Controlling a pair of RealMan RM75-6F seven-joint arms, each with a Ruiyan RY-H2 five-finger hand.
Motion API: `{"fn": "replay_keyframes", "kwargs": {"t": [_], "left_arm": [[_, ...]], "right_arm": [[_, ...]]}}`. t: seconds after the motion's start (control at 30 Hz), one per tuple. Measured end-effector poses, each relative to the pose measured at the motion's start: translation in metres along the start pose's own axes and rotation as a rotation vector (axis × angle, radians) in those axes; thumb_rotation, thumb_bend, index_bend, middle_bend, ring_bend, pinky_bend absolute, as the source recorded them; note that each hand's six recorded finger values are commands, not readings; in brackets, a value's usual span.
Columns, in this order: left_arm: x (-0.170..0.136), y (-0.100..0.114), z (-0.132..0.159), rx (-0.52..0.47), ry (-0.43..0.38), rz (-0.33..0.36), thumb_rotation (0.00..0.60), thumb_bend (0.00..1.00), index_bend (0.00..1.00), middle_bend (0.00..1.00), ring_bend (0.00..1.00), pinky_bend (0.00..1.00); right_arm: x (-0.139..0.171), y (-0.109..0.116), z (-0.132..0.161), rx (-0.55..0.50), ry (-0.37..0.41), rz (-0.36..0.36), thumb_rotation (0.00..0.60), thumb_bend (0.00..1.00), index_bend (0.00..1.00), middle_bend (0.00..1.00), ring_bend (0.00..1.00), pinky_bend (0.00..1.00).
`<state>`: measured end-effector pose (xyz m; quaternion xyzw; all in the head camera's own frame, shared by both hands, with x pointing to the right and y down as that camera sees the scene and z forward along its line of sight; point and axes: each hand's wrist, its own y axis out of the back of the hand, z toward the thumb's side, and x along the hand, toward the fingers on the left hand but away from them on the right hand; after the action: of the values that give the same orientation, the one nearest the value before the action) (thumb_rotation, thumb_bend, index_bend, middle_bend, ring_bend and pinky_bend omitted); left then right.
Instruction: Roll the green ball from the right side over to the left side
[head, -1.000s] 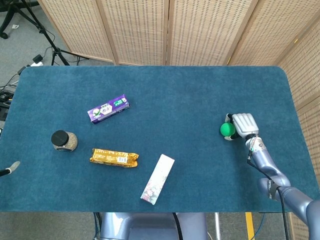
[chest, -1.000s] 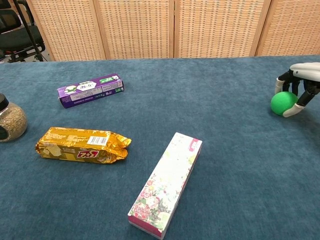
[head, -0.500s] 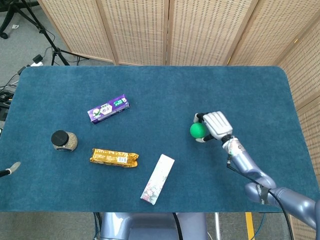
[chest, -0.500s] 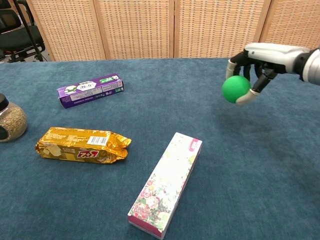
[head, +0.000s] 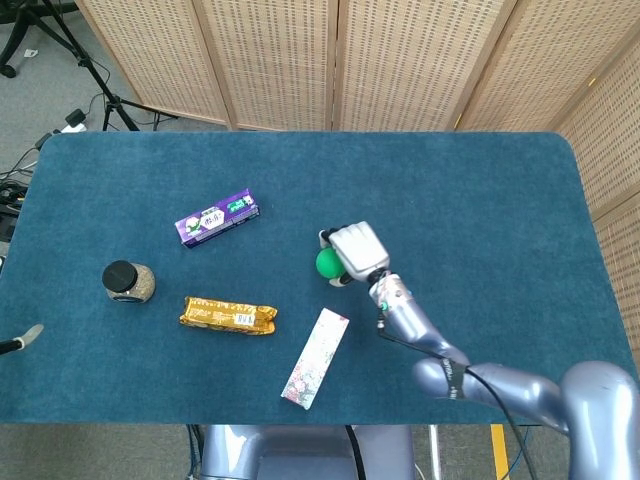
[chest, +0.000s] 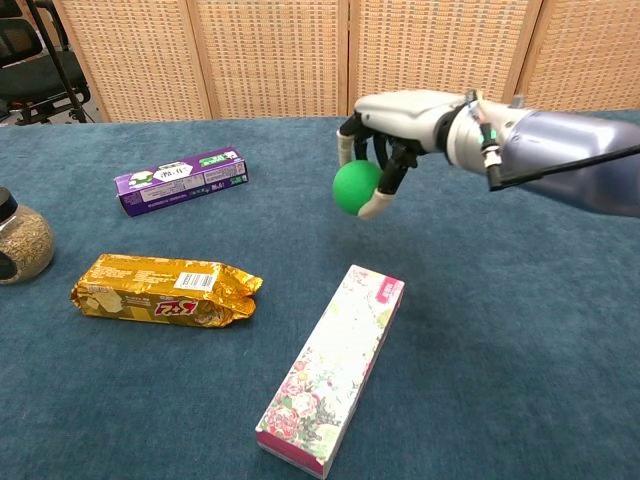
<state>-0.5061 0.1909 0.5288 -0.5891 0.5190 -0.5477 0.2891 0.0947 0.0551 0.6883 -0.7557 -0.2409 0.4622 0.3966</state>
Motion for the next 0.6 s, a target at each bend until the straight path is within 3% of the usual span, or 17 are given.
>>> {"fn": "replay_keyframes", "kwargs": {"t": [0.07,0.13,0.17,0.23,0.3,0.37,0.6], "left_arm": [[0.0,0.0,-0.001,-0.005,0.002,-0.005,0.6,0.0,0.0,0.0,0.0,0.0],[0.0,0.0,-0.002,-0.008,0.002,-0.007,0.6,0.0,0.0,0.0,0.0,0.0],[0.0,0.001,-0.002,-0.01,0.001,-0.006,0.6,0.0,0.0,0.0,0.0,0.0],[-0.001,0.002,-0.001,-0.014,-0.002,-0.004,0.6,0.0,0.0,0.0,0.0,0.0],[-0.001,0.003,-0.002,-0.017,-0.002,-0.003,0.6,0.0,0.0,0.0,0.0,0.0],[-0.002,0.003,-0.002,-0.019,-0.002,-0.004,0.6,0.0,0.0,0.0,0.0,0.0],[0.0,0.003,-0.003,-0.022,-0.004,-0.013,0.6,0.0,0.0,0.0,0.0,0.0]], "right_arm": [[-0.003,-0.01,0.011,-0.007,-0.004,0.019,0.6,0.4,0.59,0.59,0.51,0.64],[-0.006,-0.018,0.022,-0.015,-0.006,0.03,0.6,0.23,0.56,0.54,0.47,0.63],[-0.006,-0.021,0.026,-0.02,-0.006,0.033,0.6,0.15,0.52,0.48,0.42,0.61],[-0.008,-0.027,0.033,-0.027,-0.009,0.033,0.6,0.0,0.3,0.24,0.16,0.39],[-0.009,-0.035,0.037,-0.028,-0.015,0.043,0.6,0.0,0.14,0.08,0.02,0.17],[-0.008,-0.041,0.037,-0.034,-0.021,0.064,0.6,0.0,0.05,0.01,0.0,0.05],[0.001,-0.034,0.044,-0.067,0.004,0.09,0.6,0.0,0.0,0.0,0.0,0.0]]}}
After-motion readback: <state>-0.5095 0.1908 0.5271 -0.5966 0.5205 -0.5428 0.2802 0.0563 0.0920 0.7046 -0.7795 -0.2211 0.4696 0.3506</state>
